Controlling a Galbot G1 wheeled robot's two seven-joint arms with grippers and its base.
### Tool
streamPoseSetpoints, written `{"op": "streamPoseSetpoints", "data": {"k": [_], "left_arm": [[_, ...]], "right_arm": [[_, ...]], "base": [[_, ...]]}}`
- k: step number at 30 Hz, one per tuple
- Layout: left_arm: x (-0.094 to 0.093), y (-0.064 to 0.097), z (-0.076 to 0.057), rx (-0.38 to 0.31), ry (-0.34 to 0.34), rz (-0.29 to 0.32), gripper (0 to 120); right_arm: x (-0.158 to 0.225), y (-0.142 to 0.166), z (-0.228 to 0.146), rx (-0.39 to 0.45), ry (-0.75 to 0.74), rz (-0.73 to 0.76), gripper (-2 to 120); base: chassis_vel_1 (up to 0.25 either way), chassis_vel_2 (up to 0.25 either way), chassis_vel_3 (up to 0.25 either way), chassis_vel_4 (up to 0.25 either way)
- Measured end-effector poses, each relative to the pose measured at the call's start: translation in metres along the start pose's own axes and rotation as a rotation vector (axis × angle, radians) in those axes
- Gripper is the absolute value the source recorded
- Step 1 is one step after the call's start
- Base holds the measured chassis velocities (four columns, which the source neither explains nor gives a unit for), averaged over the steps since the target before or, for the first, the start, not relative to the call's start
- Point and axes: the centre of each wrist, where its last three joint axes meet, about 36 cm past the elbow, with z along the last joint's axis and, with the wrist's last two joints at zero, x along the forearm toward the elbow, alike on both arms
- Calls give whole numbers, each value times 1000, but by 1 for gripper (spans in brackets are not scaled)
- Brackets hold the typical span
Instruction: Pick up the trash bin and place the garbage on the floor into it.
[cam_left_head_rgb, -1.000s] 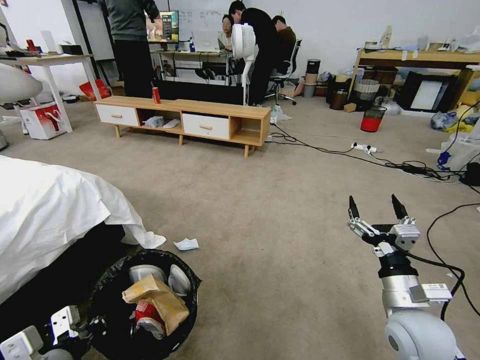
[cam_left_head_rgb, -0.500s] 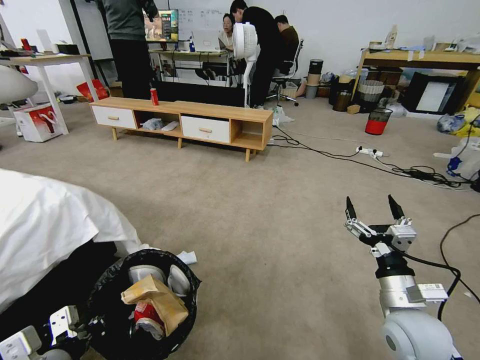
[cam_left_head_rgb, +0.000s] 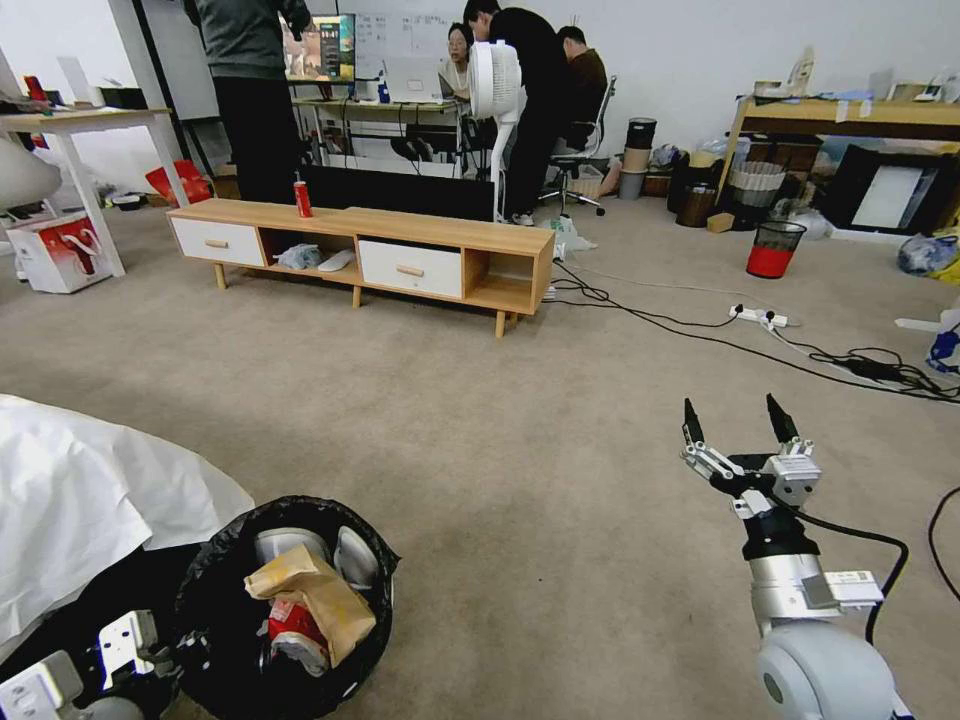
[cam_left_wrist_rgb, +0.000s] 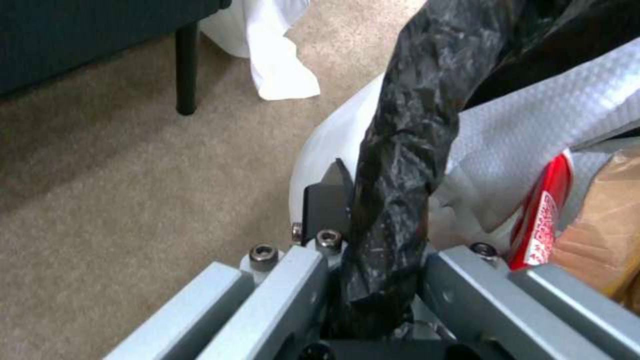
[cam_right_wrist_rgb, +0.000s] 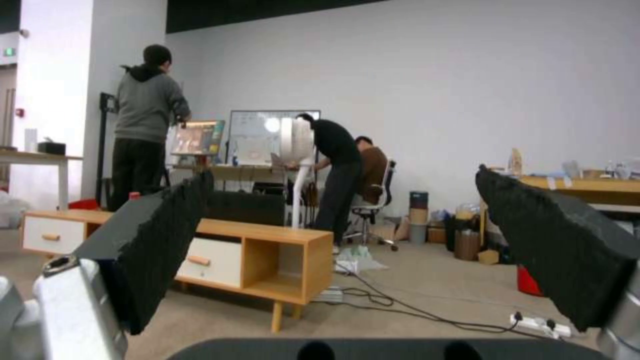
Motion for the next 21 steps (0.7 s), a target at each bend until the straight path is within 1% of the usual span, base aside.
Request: {"op": "streamPoseSetpoints", "data": {"k": [21], "left_arm": [[0, 0, -1, 3, 3, 2, 0]], "right_arm": [[-3, 0, 3, -7, 3, 3, 100]], "base": [[0, 0, 0, 0]]}}
